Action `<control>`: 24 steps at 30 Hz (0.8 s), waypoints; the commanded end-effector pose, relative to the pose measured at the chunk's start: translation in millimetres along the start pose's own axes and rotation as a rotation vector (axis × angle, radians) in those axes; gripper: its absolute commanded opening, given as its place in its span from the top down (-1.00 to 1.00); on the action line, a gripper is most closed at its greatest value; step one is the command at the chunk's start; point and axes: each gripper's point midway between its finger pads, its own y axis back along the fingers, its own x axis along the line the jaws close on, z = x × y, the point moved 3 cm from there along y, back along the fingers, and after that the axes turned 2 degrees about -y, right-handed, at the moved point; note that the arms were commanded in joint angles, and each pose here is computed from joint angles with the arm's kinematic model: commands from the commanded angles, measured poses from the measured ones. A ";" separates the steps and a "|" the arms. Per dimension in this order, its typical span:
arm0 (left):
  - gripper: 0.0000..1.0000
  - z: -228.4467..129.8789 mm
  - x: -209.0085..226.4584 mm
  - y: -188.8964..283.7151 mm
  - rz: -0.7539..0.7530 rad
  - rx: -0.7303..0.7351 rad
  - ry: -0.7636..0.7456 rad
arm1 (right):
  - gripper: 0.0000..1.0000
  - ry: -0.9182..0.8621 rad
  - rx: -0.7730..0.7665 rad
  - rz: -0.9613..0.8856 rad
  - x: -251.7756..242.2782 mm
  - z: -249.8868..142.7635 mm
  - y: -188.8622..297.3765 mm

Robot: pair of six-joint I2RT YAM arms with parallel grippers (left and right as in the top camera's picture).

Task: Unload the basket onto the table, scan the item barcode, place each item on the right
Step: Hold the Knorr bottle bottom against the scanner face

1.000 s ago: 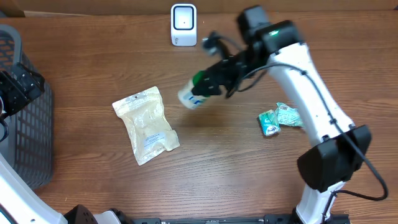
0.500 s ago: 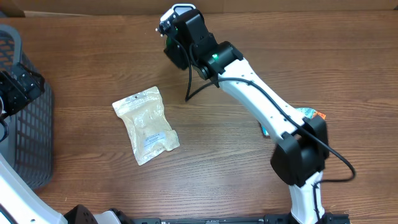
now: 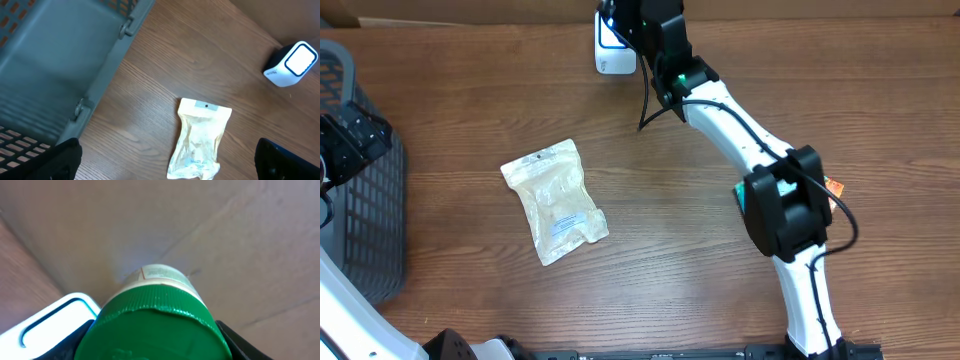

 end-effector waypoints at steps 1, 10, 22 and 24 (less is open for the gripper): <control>-1.00 2.2 0.8 1.8 0.003 -0.011 0.010 | 0.08 0.189 -0.061 -0.024 11.6 3.2 -11.5; -0.99 2.2 0.8 1.8 0.003 -0.011 0.010 | 0.08 0.342 -0.097 -0.039 28.3 -13.0 -25.8; -0.99 2.2 0.8 1.8 0.003 -0.011 0.010 | 0.09 0.340 -0.110 -0.039 23.2 -14.8 -26.6; -0.99 2.3 0.8 1.8 0.003 -0.011 0.010 | 0.10 0.341 -0.118 -0.032 24.4 -13.8 -26.5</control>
